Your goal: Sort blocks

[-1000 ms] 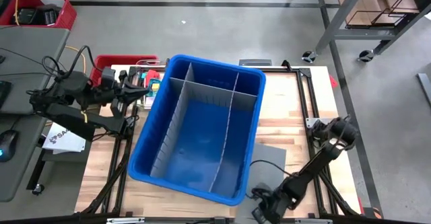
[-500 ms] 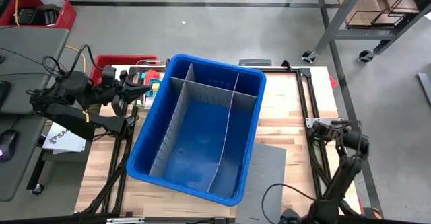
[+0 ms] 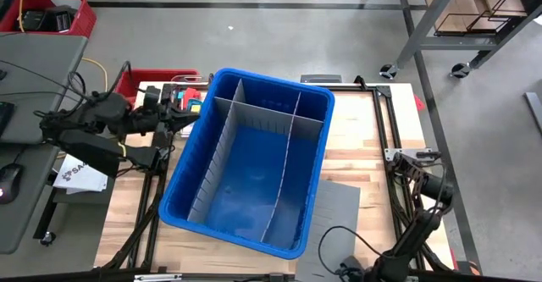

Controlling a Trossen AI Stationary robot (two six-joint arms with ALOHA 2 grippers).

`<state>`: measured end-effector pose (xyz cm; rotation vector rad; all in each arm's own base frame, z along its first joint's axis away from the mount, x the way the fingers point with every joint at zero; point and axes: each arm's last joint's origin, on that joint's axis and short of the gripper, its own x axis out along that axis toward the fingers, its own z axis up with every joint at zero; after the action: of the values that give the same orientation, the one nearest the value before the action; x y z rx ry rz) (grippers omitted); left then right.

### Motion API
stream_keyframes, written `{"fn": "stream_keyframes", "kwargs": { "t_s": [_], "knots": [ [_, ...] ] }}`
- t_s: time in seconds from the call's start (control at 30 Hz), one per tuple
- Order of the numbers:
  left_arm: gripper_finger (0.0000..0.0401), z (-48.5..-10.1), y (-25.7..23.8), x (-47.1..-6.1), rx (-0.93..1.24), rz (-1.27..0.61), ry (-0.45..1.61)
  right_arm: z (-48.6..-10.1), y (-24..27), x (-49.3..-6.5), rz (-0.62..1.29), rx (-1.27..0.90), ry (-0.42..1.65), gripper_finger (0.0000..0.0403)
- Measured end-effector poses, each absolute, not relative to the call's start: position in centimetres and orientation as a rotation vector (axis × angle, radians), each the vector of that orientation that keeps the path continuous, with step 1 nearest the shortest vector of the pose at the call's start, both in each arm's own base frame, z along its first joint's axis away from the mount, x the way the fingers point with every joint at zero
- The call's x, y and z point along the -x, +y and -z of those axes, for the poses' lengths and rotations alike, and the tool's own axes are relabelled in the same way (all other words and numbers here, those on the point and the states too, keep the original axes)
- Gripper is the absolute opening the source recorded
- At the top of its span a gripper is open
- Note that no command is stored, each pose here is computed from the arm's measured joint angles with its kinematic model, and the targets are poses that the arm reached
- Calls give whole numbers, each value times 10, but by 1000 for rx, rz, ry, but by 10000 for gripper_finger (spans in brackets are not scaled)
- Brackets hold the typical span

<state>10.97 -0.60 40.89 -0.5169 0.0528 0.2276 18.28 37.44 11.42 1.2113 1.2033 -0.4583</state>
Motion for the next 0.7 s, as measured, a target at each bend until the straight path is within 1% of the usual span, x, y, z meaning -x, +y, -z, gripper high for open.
{"fn": "stream_keyframes", "kwargs": {
  "t_s": [0.23,0.37,0.43,0.5,0.57,0.7],
  "knots": [
    [0,-405,-9,-118,540,-185,100,-94,389,-197,348,-1331,985,250],
    [0,-404,-9,-120,538,-184,110,-99,388,-198,342,-1343,817,246],
    [0,-404,-9,-120,538,-184,110,-105,387,-196,337,-1343,755,233],
    [0,-404,-9,-121,537,-185,112,-108,386,-193,333,-1325,741,206],
    [0,-404,-9,-120,529,-185,113,-114,385,-190,322,-1307,732,162],
    [0,-404,-9,-120,499,-183,116,-153,383,-193,252,-1354,690,33]
  ]
}}
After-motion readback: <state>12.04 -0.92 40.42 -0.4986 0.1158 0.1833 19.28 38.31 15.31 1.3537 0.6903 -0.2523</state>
